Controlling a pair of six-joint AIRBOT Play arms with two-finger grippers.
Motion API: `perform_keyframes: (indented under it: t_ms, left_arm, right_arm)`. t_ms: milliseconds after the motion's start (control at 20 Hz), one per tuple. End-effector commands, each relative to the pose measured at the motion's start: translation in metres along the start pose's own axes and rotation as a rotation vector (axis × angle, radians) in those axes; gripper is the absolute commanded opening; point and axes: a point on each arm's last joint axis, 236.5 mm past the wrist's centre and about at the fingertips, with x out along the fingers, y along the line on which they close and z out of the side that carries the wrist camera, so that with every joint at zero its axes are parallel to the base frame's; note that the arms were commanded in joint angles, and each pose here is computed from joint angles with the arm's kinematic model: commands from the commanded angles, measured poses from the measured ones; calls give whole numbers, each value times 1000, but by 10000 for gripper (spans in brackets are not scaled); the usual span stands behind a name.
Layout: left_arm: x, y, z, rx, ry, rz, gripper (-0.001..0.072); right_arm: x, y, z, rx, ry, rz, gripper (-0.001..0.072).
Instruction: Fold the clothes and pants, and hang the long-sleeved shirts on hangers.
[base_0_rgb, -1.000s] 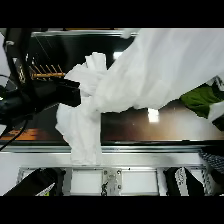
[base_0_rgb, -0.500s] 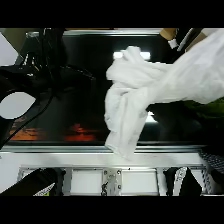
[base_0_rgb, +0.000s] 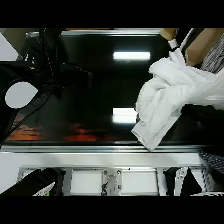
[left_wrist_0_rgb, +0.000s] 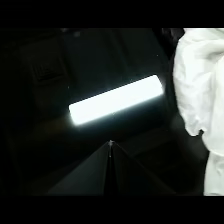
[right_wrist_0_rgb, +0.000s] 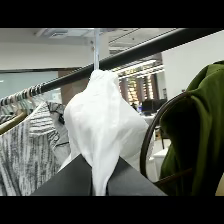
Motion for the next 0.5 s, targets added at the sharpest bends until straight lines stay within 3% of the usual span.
perform_keyframes:
  t_ms: [0,450]
  left_arm:
    - [1,2,0,-4,1,1,14]
    - [1,2,0,-4,1,2,14]
  right_arm:
    - [16,-16,9,-39,-13,-55,7]
    - [28,-16,17,-48,-29,-48,7]
